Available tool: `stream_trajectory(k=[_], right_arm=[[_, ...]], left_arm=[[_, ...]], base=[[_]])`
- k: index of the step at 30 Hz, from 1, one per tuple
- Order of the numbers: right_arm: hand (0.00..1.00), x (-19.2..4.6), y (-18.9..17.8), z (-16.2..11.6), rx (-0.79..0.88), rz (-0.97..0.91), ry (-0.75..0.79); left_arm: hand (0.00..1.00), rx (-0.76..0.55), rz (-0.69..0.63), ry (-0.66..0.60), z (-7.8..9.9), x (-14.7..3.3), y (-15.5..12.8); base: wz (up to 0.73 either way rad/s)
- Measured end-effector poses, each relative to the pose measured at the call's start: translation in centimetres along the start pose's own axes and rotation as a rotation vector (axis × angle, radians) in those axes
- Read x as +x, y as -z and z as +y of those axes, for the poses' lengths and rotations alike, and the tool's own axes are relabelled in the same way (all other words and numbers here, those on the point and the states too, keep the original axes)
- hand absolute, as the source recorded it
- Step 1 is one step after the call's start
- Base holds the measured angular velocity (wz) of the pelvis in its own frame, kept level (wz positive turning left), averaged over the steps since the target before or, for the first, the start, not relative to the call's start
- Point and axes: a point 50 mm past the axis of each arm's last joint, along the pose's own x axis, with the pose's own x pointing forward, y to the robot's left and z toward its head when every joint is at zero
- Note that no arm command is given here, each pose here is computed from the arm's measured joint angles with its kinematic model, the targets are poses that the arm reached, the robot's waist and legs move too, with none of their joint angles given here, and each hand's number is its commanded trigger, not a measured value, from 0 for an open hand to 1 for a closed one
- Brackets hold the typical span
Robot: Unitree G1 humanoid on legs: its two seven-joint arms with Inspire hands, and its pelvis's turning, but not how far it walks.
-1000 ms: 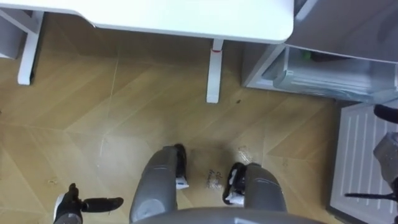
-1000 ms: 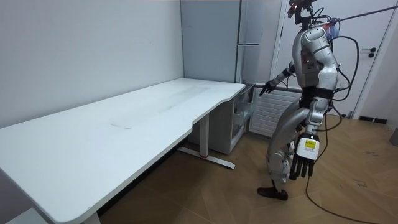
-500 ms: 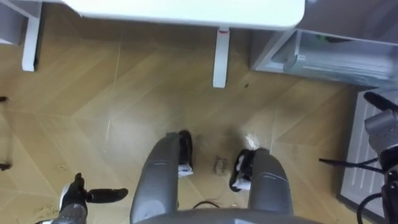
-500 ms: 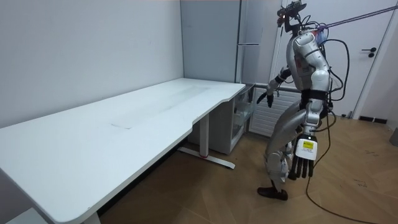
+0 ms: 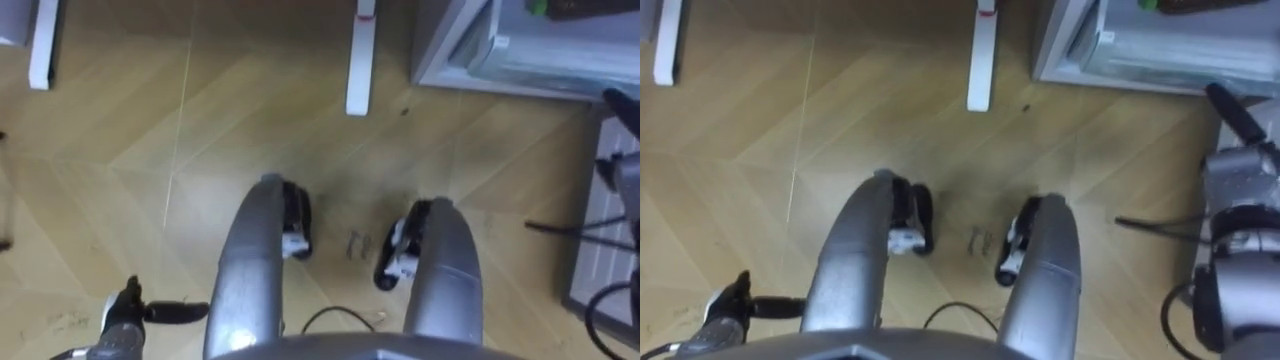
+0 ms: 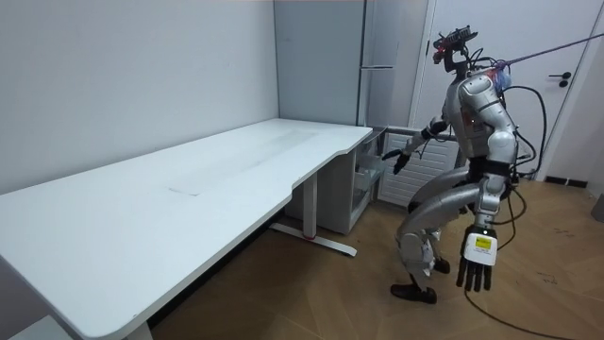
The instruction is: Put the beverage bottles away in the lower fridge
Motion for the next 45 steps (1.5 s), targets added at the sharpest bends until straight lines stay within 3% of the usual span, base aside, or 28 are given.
stream_trajectory(k=[8,20,30,45], right_arm=[[0.0,-0.9,-1.7,5.4,0.191,0.014,-0.21],[0.0,-1.3,-2.4,6.6,0.279,0.016,-0.258],[0.0,-1.6,-2.6,7.3,0.295,0.022,-0.289],[0.0,-1.8,-3.1,7.6,0.331,-0.039,-0.3]], left_arm=[[0.0,0.006,-0.049,0.007,-0.2,0.1,-1.4],[0.0,0.024,-0.119,0.054,-0.8,-0.2,-2.8],[0.0,0.027,-0.123,0.093,-0.9,-1.1,-1.7],[0.0,0.057,-0.071,0.113,1.0,-1.8,0.6]], base=[[-0.04],[0.01],[-0.02],[0.06]])
